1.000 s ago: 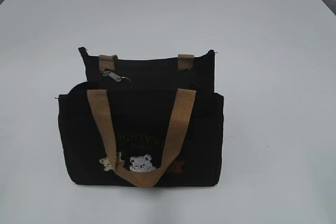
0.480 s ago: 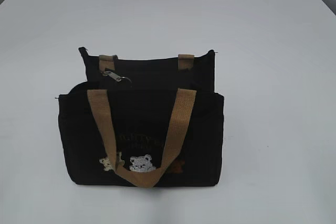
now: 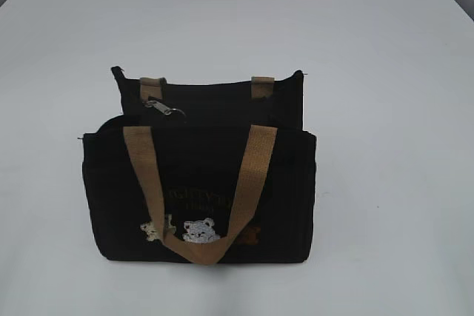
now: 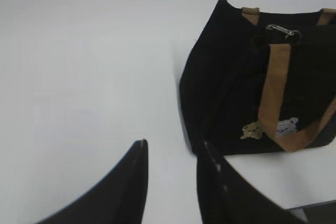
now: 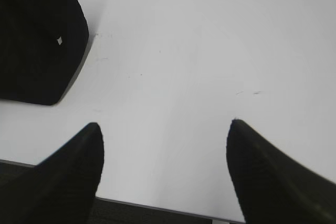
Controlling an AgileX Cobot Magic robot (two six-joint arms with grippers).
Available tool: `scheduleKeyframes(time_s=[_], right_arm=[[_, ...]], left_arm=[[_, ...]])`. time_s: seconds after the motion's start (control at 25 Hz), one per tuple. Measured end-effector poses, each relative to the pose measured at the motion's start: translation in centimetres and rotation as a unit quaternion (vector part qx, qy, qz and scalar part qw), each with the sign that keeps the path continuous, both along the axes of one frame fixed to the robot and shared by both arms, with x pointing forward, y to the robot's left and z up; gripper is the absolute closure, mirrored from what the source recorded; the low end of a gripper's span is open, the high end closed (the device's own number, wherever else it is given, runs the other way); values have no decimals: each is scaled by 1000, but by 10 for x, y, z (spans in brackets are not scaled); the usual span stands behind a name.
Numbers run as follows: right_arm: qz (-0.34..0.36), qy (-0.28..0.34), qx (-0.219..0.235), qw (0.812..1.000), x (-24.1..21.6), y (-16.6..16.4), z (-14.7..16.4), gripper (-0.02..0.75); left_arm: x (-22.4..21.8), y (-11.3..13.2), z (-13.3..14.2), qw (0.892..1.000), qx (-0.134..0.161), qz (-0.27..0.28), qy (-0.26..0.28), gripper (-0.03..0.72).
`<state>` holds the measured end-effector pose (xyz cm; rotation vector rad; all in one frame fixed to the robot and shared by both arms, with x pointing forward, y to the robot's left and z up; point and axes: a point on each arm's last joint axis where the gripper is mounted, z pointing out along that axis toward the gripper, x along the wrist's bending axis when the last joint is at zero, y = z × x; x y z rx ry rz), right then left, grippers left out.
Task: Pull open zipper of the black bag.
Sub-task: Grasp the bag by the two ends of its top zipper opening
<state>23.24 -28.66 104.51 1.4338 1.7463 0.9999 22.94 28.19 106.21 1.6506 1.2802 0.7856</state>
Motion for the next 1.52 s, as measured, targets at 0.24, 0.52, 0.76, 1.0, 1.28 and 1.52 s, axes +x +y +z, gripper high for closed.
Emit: scheduleKeyframes(time_s=[0.24, 0.52, 0.76, 1.0, 1.28, 1.52], right_arm=[[1, 14, 0, 1000, 4, 0, 0, 172], [15, 75, -2, 997, 22, 1, -1, 172], [17, 68, 5, 998, 41, 3, 11, 172], [64, 17, 52, 996, 68, 15, 27, 172], [167, 29, 52, 984, 111, 34, 38, 174], [256, 69, 23, 964, 167, 60, 51, 241]], left_arm=[[42, -18, 17, 990, -126, -40, 53, 443], [137, -39, 8, 935, -259, -52, 237, 300], [210, -50, 3, 906, -278, -64, 314, 265], [261, -76, 3, 898, -256, -99, 345, 264], [306, -98, -25, 891, -205, -115, 389, 306], [326, -100, -39, 891, -199, -104, 395, 526]])
